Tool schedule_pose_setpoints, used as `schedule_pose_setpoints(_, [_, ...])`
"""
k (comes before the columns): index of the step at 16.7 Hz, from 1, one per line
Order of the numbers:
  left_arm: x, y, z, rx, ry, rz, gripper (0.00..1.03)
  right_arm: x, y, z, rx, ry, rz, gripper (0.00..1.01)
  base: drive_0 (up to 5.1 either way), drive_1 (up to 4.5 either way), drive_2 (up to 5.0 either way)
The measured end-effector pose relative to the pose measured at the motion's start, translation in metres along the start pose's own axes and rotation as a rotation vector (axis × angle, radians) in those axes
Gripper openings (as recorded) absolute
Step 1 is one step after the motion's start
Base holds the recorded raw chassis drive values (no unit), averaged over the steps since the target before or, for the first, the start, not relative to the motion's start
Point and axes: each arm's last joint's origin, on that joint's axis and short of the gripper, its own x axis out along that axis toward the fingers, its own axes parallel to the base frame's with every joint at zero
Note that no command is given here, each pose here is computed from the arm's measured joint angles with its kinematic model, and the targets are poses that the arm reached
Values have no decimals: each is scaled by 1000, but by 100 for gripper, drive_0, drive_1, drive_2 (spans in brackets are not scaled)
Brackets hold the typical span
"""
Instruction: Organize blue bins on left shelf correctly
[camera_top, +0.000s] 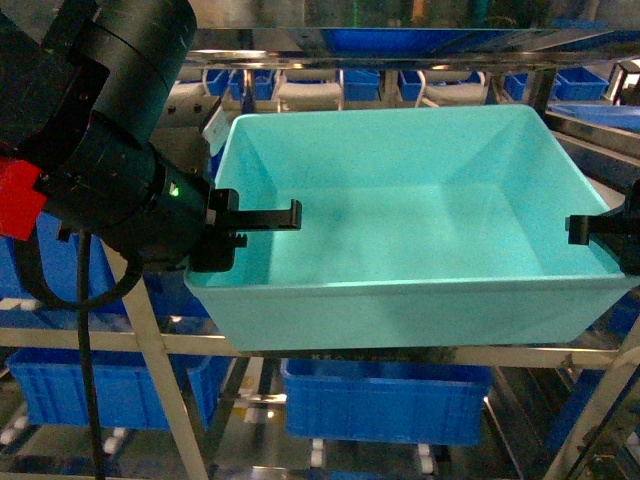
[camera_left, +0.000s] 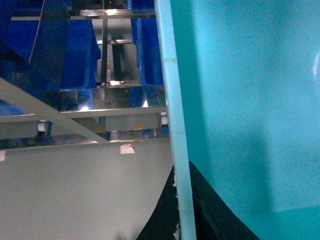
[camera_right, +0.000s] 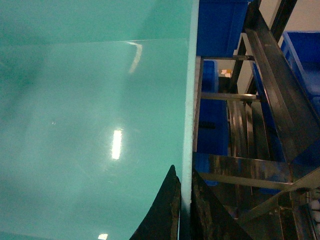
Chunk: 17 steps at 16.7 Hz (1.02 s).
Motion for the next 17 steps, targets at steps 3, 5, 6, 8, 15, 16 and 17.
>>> schedule_pose_setpoints(3, [0, -1, -1, 4, 6, 2, 2, 0, 0, -1, 1, 7, -1, 2, 6, 281, -269])
schedule_pose_setpoints(5, [1, -1, -1, 3, 6, 0, 2, 0, 0, -1, 1, 6, -1, 2, 0, 0, 0])
schedule_pose_setpoints(6, [1, -1, -1, 3, 9, 1, 2, 0, 0, -1, 1, 8, -1, 2, -2, 392, -396])
schedule_pose_setpoints(8, [0, -1, -1, 3, 5, 2, 2, -1, 0, 0, 1, 4, -1, 2, -5, 401, -411])
schedule_pose_setpoints(15, [0, 0, -1, 2, 4, 0, 2, 0, 0, -1, 1, 5, -1, 2, 2, 94, -90])
schedule_pose_setpoints(16, [0, -1, -1, 3, 4, -1, 2, 0, 0, -1, 2, 4, 3, 2, 0, 0, 0])
schedule_pose_setpoints(17, [0, -1, -1, 2, 5, -4, 2, 0, -2, 0, 3, -1, 2, 2, 0, 0, 0])
